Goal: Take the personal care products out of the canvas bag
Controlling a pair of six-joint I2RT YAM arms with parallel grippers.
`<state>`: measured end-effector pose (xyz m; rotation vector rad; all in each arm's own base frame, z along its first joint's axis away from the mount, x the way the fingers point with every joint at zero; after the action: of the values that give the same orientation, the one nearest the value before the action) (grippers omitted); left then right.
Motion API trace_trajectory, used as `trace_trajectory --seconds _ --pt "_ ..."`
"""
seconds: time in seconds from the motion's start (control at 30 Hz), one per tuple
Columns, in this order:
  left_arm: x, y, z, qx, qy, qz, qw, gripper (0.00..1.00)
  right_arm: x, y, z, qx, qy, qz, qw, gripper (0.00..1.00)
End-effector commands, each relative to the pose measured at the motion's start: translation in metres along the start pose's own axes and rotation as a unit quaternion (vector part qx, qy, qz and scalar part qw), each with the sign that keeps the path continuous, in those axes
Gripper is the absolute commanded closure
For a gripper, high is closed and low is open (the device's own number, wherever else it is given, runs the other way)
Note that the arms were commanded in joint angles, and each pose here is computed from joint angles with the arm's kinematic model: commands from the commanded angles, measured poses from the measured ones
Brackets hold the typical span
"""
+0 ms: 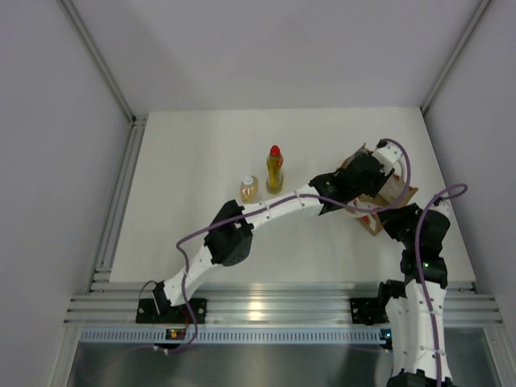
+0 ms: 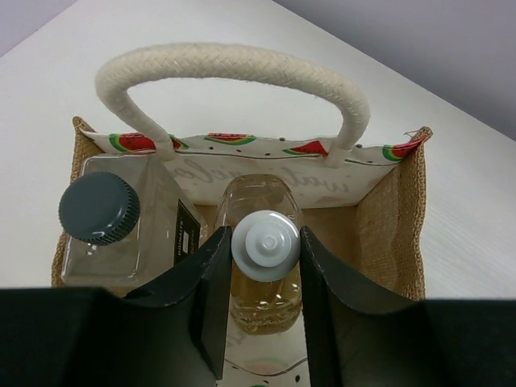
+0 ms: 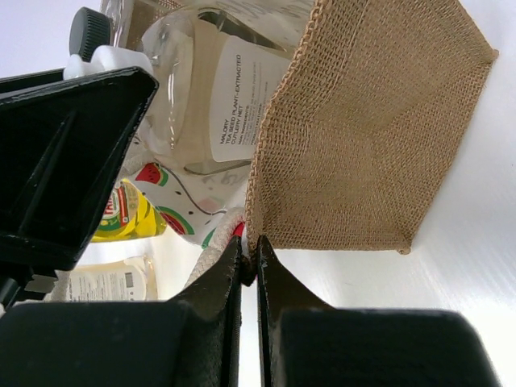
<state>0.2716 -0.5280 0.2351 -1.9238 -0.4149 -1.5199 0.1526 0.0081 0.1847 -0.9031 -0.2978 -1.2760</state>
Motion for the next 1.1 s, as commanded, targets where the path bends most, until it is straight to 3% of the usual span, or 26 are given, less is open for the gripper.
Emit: trace_trajectory --seconds 0.0,0.53,0.77,1.07 --pt "0.131 -0.069 -0.006 -0.012 -0.045 -0.178 0.983 1.00 0.013 -0.004 0.011 0.021 -0.011 -0.029 0.999 1.00" --pt "0.201 -0.135 0.004 0.032 -0.114 -0.272 0.955 1.00 0.013 -0.003 0.009 0.015 -0.009 -0.029 0.999 1.00" --pt "0.232 -0.192 0.017 0.059 -0.133 -0.312 0.939 1.00 0.015 -0.002 0.010 0.013 -0.013 -0.030 0.999 1.00" --pt "0.235 -0.246 0.037 0.114 -0.145 -0.323 0.928 1.00 0.018 -0.004 0.013 0.016 -0.016 -0.036 0.999 1.00"
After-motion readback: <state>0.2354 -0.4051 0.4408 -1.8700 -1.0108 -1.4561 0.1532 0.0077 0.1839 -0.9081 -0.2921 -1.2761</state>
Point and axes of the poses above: each gripper's point midway between its finger pads, its own y axis out along the fingers, its own z axis along the line the jaws close on, x = y × z, the point moved 10 cm from there along -y, back along the fingers, and after that the axes turned 7 degrees about -y, right-handed, at the moved point
